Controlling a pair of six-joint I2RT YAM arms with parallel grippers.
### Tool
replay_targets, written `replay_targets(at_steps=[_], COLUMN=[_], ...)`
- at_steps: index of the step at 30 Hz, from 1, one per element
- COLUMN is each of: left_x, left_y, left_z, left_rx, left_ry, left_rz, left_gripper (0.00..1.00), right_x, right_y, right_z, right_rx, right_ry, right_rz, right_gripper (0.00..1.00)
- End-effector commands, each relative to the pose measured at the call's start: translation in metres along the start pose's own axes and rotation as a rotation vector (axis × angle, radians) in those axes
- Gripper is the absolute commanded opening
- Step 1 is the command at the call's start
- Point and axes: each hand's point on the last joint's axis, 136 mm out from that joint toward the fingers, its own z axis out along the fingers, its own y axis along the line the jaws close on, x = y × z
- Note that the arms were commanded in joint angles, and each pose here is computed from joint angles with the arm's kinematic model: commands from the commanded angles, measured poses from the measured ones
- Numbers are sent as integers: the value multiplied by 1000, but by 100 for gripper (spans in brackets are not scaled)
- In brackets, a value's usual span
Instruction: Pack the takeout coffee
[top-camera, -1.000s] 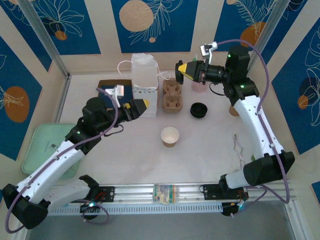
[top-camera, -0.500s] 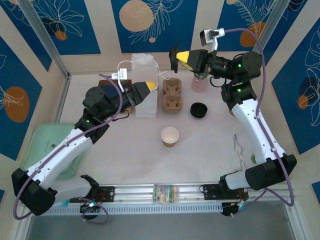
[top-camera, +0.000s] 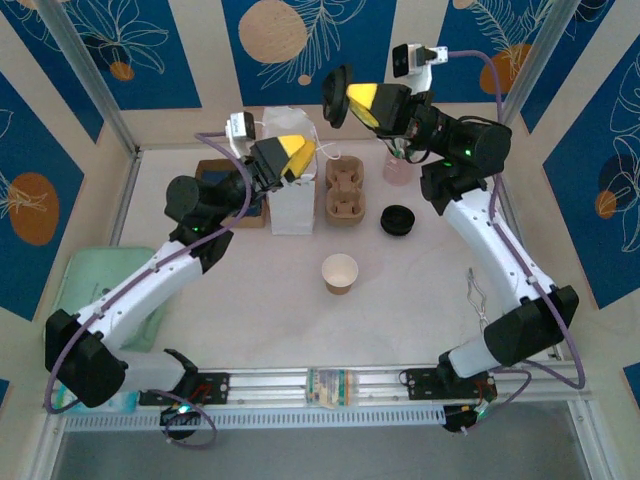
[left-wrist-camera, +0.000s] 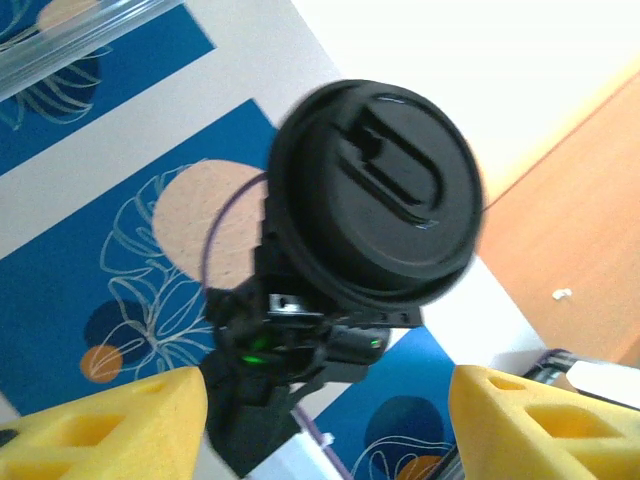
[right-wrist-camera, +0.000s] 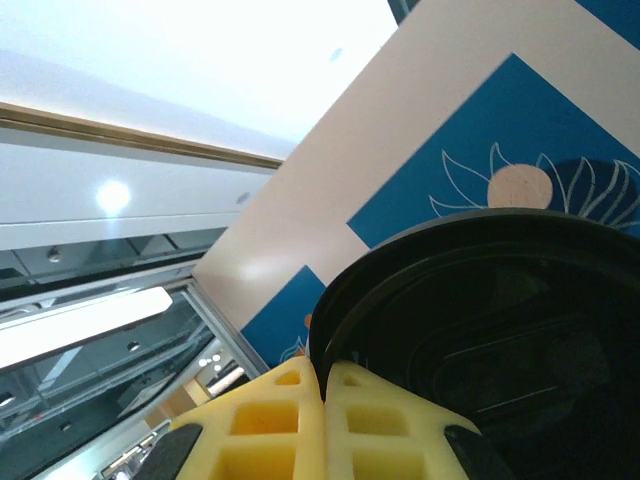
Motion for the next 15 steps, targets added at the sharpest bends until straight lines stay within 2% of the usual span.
replay_targets(at_steps=[1, 15], left_x=[-12, -20], left_y=[-52, -60], left_z=[3, 7], left_rx=[159, 214], left_ry=[-22, -50], left_rz=[56, 31], left_gripper=[65, 64], right_x=[-8, -2], right_y=[37, 44], right_z=[9, 29], right_rx=[-148, -285], right_ry=[-48, -35], right_rz=[-41, 6], right_gripper=[0, 0])
